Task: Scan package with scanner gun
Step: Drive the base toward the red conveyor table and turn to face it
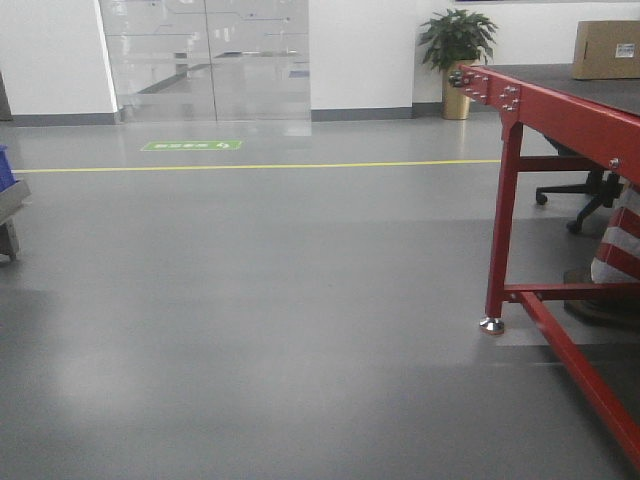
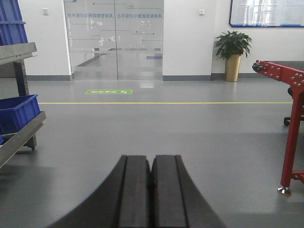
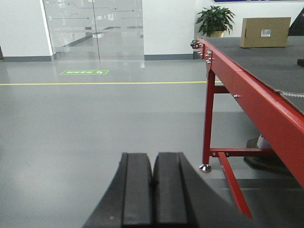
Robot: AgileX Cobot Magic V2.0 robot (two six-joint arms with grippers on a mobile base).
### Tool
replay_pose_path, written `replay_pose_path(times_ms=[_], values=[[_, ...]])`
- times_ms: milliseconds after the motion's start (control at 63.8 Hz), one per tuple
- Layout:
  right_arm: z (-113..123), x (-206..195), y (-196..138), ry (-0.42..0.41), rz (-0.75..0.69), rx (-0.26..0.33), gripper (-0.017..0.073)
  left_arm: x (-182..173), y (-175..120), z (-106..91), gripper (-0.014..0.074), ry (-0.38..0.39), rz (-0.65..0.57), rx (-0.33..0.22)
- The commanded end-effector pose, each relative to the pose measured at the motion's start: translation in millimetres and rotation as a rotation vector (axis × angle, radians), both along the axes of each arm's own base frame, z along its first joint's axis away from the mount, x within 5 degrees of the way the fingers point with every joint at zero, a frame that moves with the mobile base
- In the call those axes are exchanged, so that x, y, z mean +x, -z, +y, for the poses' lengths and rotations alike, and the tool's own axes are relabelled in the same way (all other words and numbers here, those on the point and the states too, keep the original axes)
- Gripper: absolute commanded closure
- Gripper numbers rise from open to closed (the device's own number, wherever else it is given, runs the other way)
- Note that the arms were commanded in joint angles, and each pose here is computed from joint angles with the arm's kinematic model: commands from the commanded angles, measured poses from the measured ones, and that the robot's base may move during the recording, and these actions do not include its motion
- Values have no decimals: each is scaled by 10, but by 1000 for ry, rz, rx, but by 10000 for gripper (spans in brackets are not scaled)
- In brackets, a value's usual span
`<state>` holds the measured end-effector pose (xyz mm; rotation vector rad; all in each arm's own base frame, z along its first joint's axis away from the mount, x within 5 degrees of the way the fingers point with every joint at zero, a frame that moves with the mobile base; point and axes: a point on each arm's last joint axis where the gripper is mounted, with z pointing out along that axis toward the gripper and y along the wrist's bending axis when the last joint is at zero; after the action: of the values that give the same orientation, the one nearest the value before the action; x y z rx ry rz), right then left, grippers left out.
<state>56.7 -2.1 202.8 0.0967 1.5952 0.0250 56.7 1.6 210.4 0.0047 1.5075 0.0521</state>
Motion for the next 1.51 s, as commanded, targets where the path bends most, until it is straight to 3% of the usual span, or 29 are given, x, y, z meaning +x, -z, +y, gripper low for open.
replay_pose_path(times_ms=[0, 1490], values=[[-2, -3, -16, 2, -18, -9, 713, -6, -27, -3, 704, 6, -24, -11], [-1, -3, -16, 0, -18, -9, 713, -6, -27, -1, 704, 3, -24, -11]])
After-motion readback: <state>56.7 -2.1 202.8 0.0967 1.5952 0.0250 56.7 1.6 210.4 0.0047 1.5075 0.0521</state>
